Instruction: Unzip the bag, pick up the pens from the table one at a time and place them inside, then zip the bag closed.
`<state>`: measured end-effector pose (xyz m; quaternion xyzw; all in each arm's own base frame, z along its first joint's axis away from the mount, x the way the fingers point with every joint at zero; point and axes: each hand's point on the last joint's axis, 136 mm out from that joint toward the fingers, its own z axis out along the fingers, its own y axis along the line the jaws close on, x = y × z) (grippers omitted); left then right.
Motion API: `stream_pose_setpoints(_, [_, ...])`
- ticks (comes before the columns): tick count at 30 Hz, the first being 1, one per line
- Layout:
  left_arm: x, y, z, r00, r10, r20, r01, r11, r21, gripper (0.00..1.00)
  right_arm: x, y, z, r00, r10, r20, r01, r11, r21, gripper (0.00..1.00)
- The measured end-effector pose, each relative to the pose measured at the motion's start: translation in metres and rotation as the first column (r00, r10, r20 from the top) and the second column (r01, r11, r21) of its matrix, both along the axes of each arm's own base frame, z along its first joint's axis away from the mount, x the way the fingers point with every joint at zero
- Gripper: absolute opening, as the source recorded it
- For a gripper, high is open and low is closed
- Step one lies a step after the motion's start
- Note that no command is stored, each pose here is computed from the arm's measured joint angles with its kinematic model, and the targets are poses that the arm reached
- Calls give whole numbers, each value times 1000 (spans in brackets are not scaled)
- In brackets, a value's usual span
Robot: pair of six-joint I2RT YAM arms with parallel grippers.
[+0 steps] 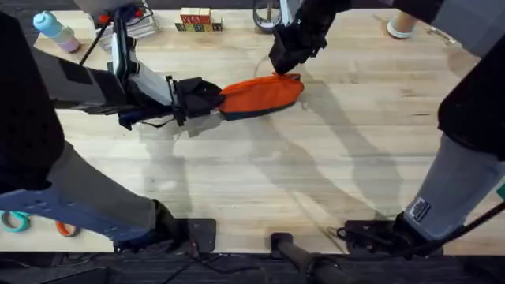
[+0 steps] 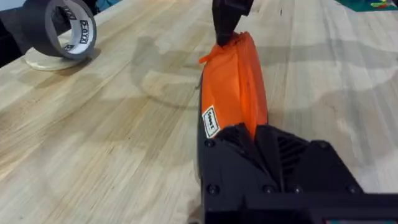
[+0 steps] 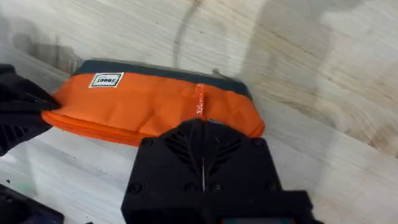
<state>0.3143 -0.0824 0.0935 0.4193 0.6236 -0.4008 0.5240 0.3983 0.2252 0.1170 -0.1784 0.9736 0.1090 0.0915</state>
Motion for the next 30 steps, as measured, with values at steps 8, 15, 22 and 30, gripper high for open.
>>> stream_pose_setpoints(8, [0, 0, 0, 1000, 0, 0, 0, 1000, 0, 42, 3, 0, 9, 1000, 1, 20, -1, 1000, 0, 30])
stream_pose_setpoints(15, [0, 0, 0, 1000, 0, 0, 0, 1000, 0, 42, 6, -6, 37, 998, -6, 64, 7, 1000, -23, 30])
stream_pose_setpoints(22, [0, 0, 0, 1000, 0, 0, 0, 1000, 0, 42, 11, -8, 57, 994, -1, 110, 3, 1000, -26, 29])
stream_pose_setpoints(30, [0, 0, 0, 1000, 0, 0, 0, 1000, 0, 42, 4, -15, 58, 996, 9, 87, -4, 998, -59, 29])
